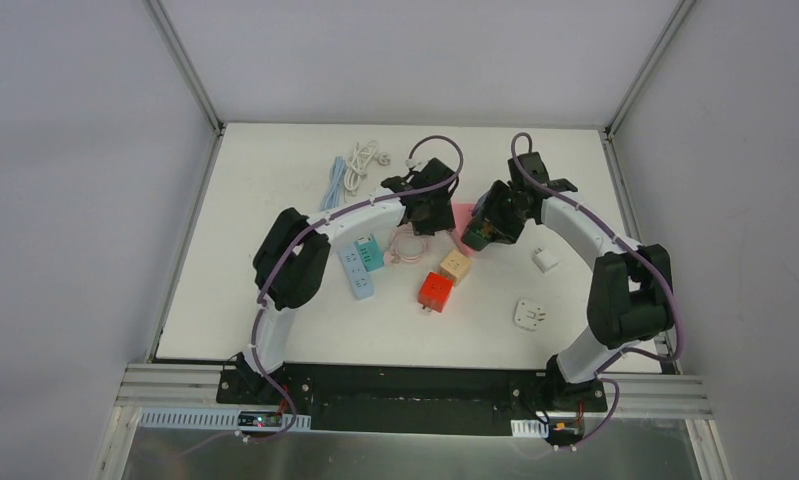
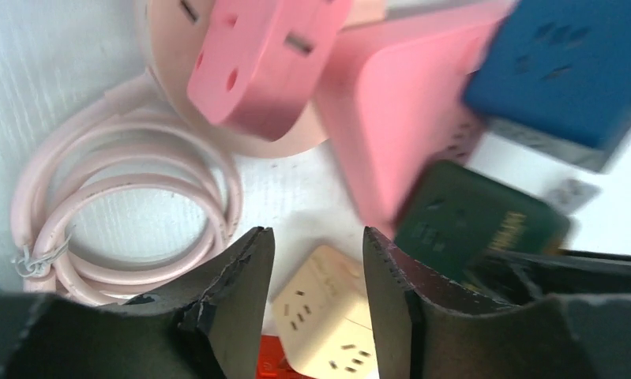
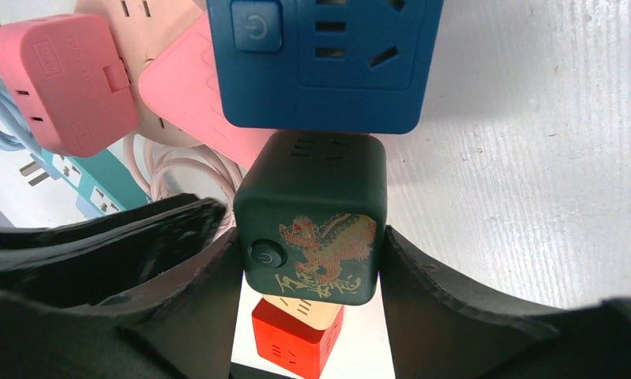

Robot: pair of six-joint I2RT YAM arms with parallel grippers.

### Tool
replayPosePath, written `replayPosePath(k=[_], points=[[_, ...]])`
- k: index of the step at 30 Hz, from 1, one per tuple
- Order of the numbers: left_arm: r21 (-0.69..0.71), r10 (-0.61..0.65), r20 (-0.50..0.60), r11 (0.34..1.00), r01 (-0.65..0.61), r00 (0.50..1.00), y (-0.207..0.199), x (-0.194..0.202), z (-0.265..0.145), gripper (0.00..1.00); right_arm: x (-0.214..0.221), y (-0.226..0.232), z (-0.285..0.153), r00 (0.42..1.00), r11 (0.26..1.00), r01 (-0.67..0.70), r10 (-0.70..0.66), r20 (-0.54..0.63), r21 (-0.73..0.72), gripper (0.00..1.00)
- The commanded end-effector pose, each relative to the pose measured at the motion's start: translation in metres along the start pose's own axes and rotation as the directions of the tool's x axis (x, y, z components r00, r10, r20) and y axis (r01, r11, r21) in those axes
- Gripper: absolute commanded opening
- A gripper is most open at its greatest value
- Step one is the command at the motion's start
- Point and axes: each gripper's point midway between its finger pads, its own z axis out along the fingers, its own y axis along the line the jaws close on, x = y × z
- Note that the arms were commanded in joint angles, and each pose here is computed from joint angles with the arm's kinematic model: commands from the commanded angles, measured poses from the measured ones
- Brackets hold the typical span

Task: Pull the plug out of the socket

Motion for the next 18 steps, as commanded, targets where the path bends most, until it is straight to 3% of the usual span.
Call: replayPosePath(k=[1,8,11,14,18], points=[[0.115,-0.038,0.174,0.993,0.018,0.984,-0.030,-0.048,-0.041,0.50,0.006,0.003,-0.010,1.000,0.998,0.008,-0.008,0.009,-0.067,0.00],[0.057,-0.043,0.144,0.998,0.036,0.989,-0.027,-0.044,-0.018,0.65,0.014,0.011,-0.012,1.000,0.992,-0.004,0.002,-0.016,-0.128,0.00],[0.013,-0.054,0.091,0.999,0.053,0.994,-0.020,-0.032,-0.004,0.67,0.014,0.017,-0.018,1.000,0.989,-0.013,0.011,-0.017,-0.149,0.00],[0.004,-0.070,0.054,0.998,0.070,0.996,-0.017,-0.022,0.005,0.66,0.014,0.028,-0.026,0.999,0.981,-0.028,0.021,-0.036,-0.192,0.00],[-0.039,-0.075,0.001,0.996,0.075,0.997,-0.008,-0.008,0.015,0.54,0.010,0.037,-0.032,0.999,0.975,-0.029,0.022,-0.035,-0.218,0.00]])
